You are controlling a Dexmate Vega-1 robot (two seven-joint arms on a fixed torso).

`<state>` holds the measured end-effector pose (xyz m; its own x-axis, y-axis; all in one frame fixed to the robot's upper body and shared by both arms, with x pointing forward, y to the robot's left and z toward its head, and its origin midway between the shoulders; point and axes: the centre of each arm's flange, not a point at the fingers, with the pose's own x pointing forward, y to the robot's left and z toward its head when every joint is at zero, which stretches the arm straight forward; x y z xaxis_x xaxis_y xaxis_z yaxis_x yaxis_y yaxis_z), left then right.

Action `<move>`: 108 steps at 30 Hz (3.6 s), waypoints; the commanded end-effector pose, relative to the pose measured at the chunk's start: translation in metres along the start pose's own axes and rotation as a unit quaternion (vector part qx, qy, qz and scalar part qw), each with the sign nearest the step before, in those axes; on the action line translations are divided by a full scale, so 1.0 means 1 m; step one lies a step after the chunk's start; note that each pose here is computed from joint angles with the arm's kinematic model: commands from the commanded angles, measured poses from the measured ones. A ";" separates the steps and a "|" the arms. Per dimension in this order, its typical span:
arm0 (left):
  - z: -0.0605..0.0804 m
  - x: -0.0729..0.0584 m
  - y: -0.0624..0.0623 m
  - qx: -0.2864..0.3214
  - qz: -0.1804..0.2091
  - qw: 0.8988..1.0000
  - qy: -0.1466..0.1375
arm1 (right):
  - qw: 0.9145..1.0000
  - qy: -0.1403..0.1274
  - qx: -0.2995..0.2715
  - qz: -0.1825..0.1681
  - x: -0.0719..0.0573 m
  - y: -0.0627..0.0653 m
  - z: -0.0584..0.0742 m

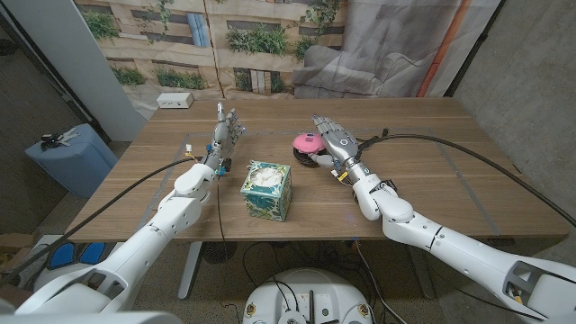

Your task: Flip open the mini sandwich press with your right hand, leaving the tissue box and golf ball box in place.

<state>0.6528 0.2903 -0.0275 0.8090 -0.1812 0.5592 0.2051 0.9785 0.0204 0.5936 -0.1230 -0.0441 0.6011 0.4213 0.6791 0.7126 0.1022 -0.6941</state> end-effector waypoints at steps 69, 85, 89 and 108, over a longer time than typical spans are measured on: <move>0.000 0.000 0.000 0.000 0.000 1.000 0.000 | 0.997 0.035 0.062 -0.032 0.060 -0.043 -0.025; 0.000 0.000 0.000 0.000 0.000 1.000 0.000 | 0.996 0.039 0.079 -0.009 0.080 -0.049 -0.031; 0.000 0.000 0.000 0.000 0.000 1.000 0.000 | 0.996 0.040 0.083 -0.004 0.084 -0.051 -0.033; 0.000 0.000 0.000 0.000 0.000 1.000 0.000 | 0.994 0.039 0.098 0.012 0.109 -0.056 -0.044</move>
<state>0.6529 0.2903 -0.0275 0.8088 -0.1816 0.5593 0.2054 0.9785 0.0206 0.6267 -0.1235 0.0670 0.6379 0.3494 0.6863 0.6373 0.2607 -0.7252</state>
